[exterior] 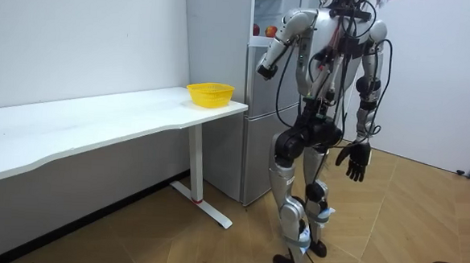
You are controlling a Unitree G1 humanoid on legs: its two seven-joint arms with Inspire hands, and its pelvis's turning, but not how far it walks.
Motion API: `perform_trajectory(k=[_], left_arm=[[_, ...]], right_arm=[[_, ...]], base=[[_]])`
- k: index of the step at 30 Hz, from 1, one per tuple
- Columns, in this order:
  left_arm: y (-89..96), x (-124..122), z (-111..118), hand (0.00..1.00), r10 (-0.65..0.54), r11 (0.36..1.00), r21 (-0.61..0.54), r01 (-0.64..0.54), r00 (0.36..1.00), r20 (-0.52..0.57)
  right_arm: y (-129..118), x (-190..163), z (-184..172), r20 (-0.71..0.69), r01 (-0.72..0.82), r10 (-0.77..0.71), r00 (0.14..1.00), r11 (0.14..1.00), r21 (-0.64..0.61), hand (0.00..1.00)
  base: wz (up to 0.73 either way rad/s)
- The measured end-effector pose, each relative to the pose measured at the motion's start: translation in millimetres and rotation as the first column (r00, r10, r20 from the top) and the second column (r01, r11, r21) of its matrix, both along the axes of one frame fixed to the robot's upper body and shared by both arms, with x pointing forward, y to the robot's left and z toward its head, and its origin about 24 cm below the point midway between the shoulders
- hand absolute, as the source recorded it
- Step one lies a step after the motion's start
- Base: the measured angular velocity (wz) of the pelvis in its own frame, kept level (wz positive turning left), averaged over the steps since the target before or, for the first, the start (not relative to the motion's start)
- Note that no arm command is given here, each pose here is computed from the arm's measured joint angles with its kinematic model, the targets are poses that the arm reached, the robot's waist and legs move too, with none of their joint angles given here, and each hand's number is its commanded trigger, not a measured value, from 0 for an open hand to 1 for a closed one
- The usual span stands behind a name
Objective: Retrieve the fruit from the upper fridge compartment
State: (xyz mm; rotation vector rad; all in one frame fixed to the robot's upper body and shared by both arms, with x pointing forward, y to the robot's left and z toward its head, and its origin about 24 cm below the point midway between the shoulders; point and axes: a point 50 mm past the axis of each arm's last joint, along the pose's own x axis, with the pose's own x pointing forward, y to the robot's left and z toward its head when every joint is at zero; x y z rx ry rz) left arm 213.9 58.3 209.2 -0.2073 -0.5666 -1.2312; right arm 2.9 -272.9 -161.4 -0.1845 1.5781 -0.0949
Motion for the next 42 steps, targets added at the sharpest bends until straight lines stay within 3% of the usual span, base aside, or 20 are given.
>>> perform_trajectory(k=[25,42], left_arm=[[-22.3,14,22,0.00,-0.007,0.999,0.041,0.003,0.996,0.093],[-24.2,16,21,0.00,0.005,0.999,0.031,-0.008,0.997,0.075]], right_arm=[[-8,-3,3,-0.011,0.013,-0.013,1.000,1.000,-0.019,0.00],[-9,-3,3,-0.020,0.043,-0.043,0.999,0.999,-0.021,0.00]], base=[[-0.08],[-0.02]])
